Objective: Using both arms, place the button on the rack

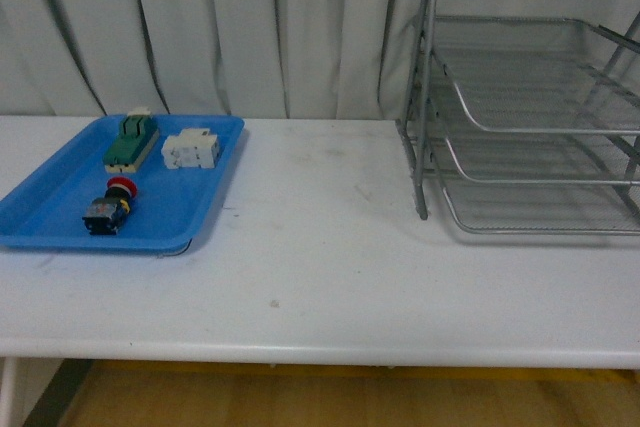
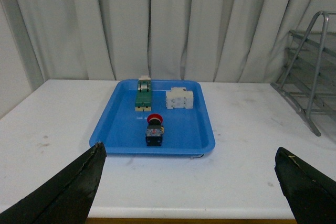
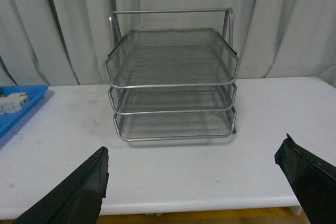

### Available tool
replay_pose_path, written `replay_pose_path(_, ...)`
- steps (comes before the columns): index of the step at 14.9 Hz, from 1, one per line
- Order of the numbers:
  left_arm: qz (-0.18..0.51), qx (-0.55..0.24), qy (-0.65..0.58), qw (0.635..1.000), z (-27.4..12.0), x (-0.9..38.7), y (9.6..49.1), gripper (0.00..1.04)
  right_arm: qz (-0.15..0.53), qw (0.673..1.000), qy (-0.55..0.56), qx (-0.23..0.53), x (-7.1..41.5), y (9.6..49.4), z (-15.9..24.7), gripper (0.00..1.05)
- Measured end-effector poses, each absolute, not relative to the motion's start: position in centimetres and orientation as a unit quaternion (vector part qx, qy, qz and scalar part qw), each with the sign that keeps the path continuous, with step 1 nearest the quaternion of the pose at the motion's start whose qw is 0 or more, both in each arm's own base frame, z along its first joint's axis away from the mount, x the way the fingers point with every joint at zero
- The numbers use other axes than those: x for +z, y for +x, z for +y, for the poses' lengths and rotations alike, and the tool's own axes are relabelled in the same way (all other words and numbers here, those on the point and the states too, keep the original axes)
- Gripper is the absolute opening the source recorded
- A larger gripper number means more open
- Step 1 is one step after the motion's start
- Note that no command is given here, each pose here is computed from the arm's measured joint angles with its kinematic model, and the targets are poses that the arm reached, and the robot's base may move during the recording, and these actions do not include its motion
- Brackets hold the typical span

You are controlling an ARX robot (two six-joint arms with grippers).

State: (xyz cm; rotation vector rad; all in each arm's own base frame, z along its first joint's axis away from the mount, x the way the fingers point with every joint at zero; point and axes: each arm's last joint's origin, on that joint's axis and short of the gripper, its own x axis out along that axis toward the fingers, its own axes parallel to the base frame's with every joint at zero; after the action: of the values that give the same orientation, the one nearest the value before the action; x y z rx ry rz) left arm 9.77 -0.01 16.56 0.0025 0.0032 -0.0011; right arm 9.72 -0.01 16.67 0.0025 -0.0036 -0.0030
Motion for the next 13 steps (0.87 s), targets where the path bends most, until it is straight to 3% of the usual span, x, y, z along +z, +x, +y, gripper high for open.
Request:
replay_pose_path(1, 0.002, -0.001, 0.001, 1.0, 0.0, 16.6, 9.8, 0.98, 0.001, 1.0, 0.001, -0.002, 16.6, 9.7, 0.0, 0.98)
replay_pose_path(3, 0.001, -0.001, 0.001, 1.0, 0.0, 16.6, 9.8, 0.98, 0.144, 0.987, 0.073, -0.01, 16.3, 10.7, 0.0, 0.98)
replay_pose_path(10, 0.001, 0.0, 0.001, 1.0, 0.0, 16.6, 9.8, 0.98, 0.09, 0.923, 0.368, -0.06, 14.2, 21.1, -3.1, 0.98)
replay_pose_path(13, 0.001, -0.001, 0.001, 1.0, 0.0, 16.6, 9.8, 0.98, 0.106, 0.858, 0.493, -0.099, 9.4, 28.6, -5.7, 0.98)
